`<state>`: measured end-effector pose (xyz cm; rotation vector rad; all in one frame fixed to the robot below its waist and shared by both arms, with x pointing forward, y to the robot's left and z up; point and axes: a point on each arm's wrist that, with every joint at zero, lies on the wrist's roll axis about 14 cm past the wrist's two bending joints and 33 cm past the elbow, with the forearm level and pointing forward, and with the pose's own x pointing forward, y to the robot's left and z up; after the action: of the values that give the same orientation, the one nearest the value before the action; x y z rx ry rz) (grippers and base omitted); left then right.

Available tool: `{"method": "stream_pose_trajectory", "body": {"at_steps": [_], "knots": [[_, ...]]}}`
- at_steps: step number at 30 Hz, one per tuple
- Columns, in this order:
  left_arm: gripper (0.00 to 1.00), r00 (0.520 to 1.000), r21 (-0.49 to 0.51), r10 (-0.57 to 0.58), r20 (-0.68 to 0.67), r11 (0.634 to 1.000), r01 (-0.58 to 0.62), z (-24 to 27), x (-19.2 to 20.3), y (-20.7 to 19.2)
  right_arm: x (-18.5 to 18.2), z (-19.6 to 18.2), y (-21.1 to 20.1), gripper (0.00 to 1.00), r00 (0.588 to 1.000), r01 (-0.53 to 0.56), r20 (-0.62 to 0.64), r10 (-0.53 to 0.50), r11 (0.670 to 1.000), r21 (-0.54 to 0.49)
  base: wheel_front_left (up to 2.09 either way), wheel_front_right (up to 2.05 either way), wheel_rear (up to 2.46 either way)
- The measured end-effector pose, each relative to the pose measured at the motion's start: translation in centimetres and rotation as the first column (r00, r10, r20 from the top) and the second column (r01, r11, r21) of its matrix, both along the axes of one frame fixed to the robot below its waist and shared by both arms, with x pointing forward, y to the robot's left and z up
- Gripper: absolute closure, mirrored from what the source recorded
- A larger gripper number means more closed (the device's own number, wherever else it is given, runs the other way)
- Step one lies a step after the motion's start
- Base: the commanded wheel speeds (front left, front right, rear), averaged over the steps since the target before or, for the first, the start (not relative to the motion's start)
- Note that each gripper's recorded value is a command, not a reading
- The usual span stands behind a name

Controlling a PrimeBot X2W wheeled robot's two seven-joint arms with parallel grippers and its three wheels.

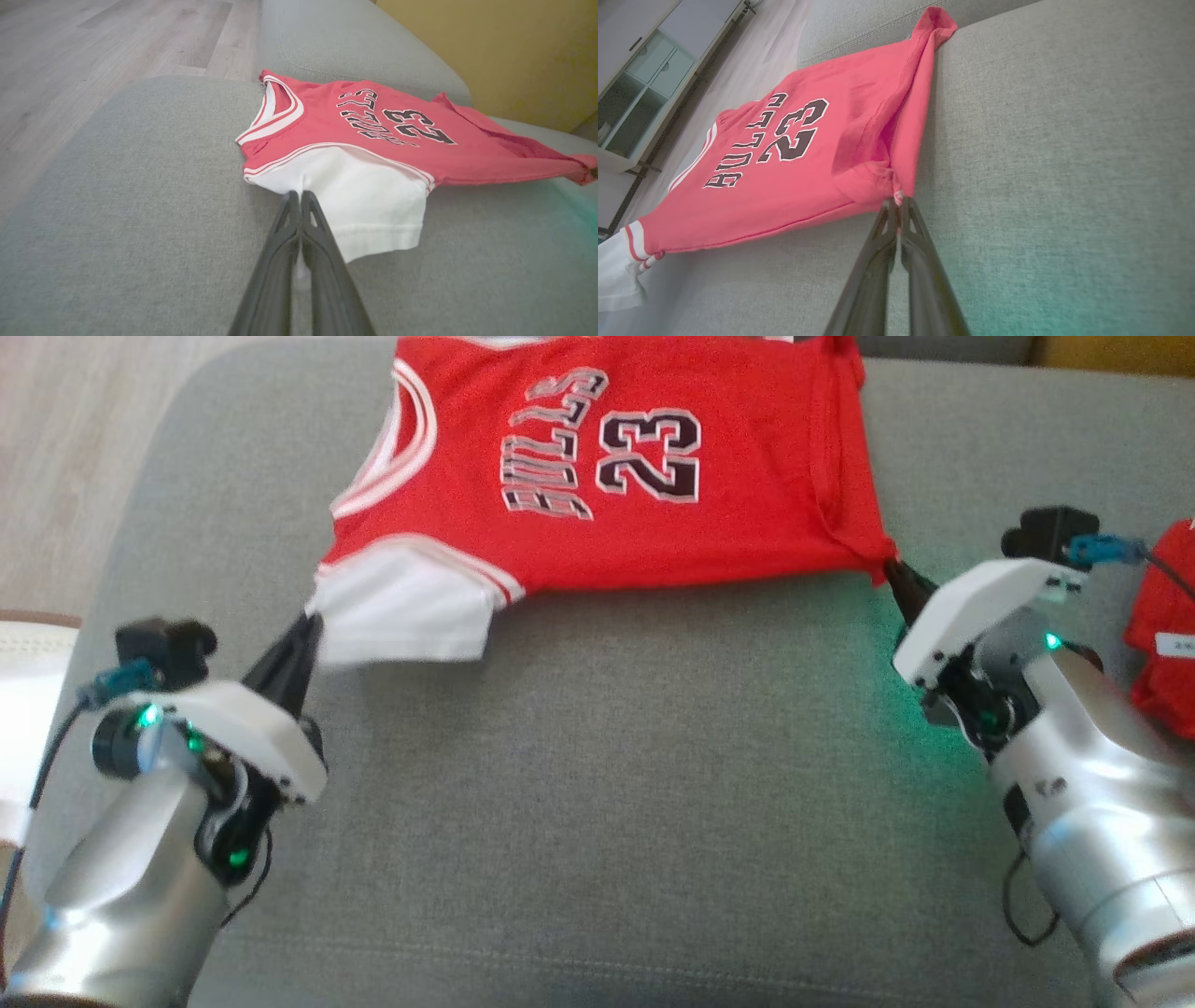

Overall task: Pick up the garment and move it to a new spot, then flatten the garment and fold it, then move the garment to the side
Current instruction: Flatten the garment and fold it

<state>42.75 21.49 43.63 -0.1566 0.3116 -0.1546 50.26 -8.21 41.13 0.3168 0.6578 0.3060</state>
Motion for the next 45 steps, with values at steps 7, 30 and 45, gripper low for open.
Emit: {"method": "stream_pose_trajectory", "body": {"at_steps": [7,30,45], "knots": [[1.0,0.997,0.022,-0.072,-0.013,0.997,0.072,0.1,-2.9,-0.7,-2.7,-0.4,-0.9,1.0,0.997,-0.067,-0.051,0.064,0.996,-0.055,0.0,0.0,0.0],[1.0,0.955,0.063,-0.265,-0.131,0.959,0.275,-0.9,-13.1,-2.8,-16.6,-3.6,-5.3,1.0,0.879,-0.236,-0.436,0.193,0.971,-0.047,0.0,0.0,0.0],[1.0,0.9,0.031,-0.35,-0.261,0.929,0.37,-0.2,-18.4,-3.3,-20.8,-3.3,-6.7,1.0,0.779,-0.322,-0.571,0.26,0.947,-0.009,0.0,0.0,0.0]]}}
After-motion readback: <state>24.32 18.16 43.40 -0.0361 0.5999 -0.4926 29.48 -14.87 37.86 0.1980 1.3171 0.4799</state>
